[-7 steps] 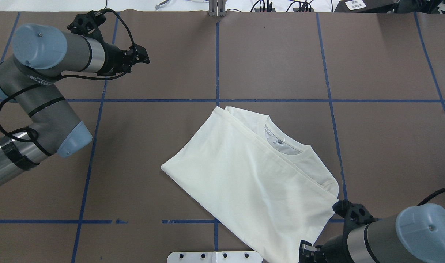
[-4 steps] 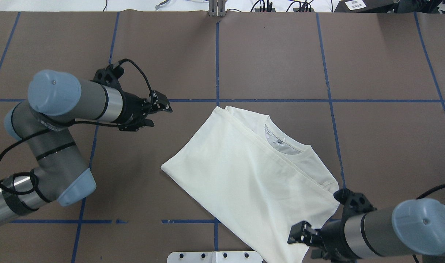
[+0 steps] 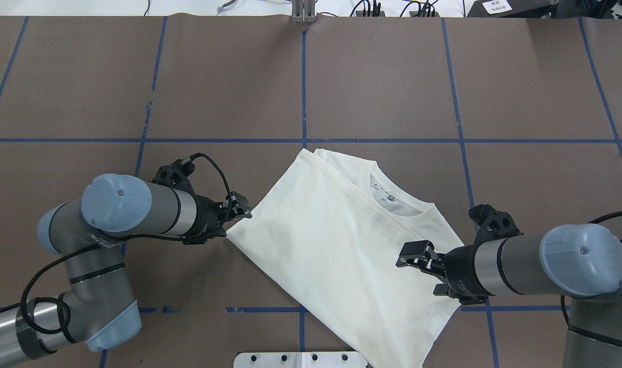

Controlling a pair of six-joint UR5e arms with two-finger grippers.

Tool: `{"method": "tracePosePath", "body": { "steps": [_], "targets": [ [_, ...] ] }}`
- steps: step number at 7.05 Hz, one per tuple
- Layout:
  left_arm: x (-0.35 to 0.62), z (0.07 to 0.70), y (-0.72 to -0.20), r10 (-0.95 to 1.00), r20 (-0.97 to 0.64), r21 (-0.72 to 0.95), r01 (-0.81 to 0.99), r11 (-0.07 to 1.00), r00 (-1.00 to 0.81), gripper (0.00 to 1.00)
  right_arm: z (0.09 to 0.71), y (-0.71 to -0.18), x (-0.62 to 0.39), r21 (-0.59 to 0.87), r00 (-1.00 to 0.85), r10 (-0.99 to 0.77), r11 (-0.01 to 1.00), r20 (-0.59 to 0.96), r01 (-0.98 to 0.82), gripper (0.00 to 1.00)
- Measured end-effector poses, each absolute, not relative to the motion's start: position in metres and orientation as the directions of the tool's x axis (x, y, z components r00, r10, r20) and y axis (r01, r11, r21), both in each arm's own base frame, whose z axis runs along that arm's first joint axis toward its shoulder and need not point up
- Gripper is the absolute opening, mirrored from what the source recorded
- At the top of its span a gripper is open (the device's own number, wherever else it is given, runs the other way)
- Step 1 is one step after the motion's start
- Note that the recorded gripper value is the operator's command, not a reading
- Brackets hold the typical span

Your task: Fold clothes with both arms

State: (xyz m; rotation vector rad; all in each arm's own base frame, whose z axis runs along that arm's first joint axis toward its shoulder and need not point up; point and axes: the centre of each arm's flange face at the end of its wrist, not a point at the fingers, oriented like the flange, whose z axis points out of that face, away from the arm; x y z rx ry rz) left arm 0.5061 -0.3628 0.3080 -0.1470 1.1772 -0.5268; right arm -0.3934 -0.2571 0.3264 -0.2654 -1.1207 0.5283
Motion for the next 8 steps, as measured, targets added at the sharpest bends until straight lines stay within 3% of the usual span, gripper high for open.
{"method": "tracePosePath", "body": {
  "steps": [1, 3, 4, 8],
  "targets": [
    [0.514, 0.312, -0.356, -0.464, -0.837, -0.372, 0.321, 0.871, 0.289, 0.7, 0.325, -0.259, -0.394, -0.457, 0.327, 0.527, 0.848, 0.784, -0.269, 1.0],
    [0.523, 0.32, -0.346, -0.461, -0.834, -0.361, 0.332, 0.872, 0.303, 0.07, 0.322, -0.26, -0.396, -0.458, 0.32, 0.528, 0.847, 0.787, -0.27, 1.0],
    [0.525, 0.322, -0.346, -0.461, -0.834, -0.356, 0.343, 0.87, 0.303, 0.0, 0.319, -0.261, -0.397, -0.458, 0.311, 0.529, 0.846, 0.79, -0.274, 1.0],
    [0.51, 0.327, -0.361, -0.439, -0.845, -0.317, 0.376, 0.871, 0.305, 0.0, 0.31, -0.266, -0.401, -0.45, 0.282, 0.526, 0.843, 0.802, -0.294, 1.0]
  ]
}}
